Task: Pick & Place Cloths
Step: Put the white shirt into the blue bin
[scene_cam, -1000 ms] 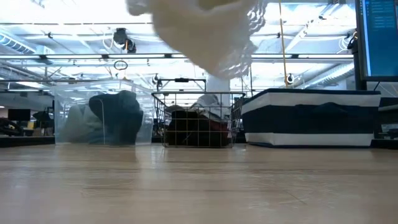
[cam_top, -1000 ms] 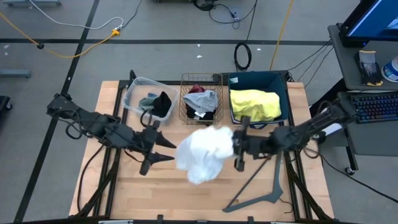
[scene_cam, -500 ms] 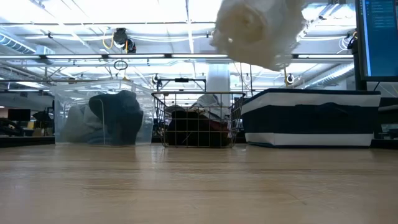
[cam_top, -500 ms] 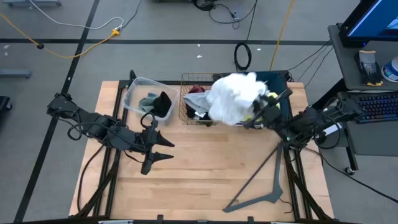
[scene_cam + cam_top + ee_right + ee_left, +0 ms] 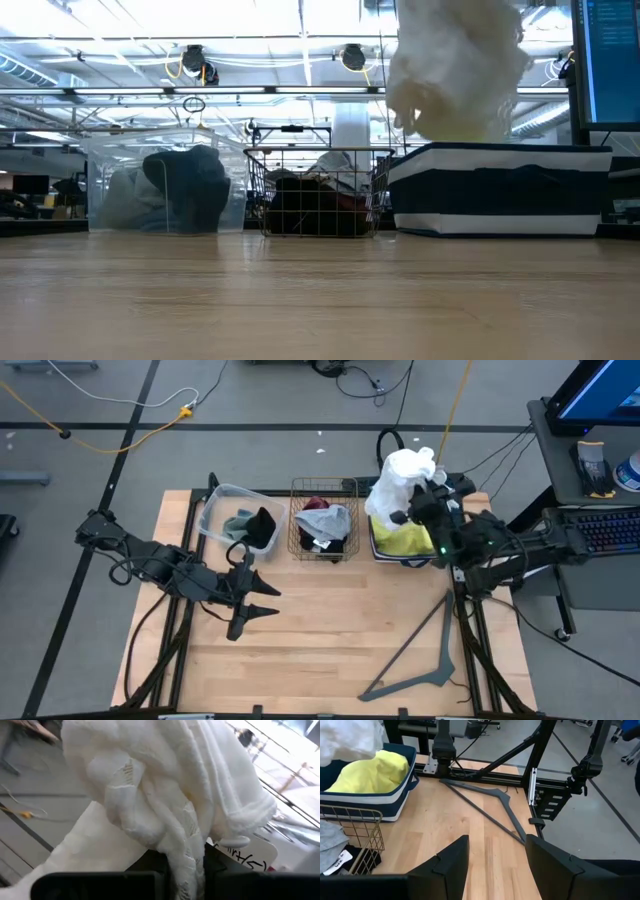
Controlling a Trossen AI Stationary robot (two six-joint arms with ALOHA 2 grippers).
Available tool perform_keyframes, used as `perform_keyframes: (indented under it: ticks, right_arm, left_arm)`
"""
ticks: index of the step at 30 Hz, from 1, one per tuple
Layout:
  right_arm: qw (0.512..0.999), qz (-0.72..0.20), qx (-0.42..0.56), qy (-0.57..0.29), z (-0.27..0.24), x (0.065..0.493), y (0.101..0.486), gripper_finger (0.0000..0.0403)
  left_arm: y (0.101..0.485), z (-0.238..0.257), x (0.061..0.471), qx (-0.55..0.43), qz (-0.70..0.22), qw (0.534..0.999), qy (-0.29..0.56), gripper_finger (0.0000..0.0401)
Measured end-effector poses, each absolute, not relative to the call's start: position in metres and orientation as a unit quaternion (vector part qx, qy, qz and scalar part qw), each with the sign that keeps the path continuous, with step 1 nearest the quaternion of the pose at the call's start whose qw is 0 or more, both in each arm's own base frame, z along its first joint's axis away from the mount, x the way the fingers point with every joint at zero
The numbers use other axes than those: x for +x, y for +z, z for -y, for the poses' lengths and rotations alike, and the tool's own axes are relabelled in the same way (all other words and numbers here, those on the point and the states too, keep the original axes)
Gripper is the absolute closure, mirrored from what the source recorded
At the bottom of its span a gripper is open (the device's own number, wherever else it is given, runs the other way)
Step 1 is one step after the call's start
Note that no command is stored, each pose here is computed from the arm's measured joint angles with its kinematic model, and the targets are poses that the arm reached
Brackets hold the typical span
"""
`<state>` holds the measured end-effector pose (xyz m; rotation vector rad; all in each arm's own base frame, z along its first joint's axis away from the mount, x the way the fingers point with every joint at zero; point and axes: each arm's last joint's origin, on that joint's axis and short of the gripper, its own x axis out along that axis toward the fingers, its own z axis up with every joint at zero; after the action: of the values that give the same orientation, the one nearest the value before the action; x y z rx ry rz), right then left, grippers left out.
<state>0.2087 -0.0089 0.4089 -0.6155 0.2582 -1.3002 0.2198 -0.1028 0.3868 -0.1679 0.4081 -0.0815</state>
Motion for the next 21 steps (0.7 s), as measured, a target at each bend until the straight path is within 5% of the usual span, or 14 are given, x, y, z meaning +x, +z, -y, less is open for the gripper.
perform_keyframes:
  ticks: [21]
  right_arm:
    - [0.702,-0.151,-0.237,-0.654,0.039,0.184,0.348,0.0371]
  left_arm:
    - [0.386,0.103,0.220,-0.089,-0.205,0.974,-0.042,0.0203]
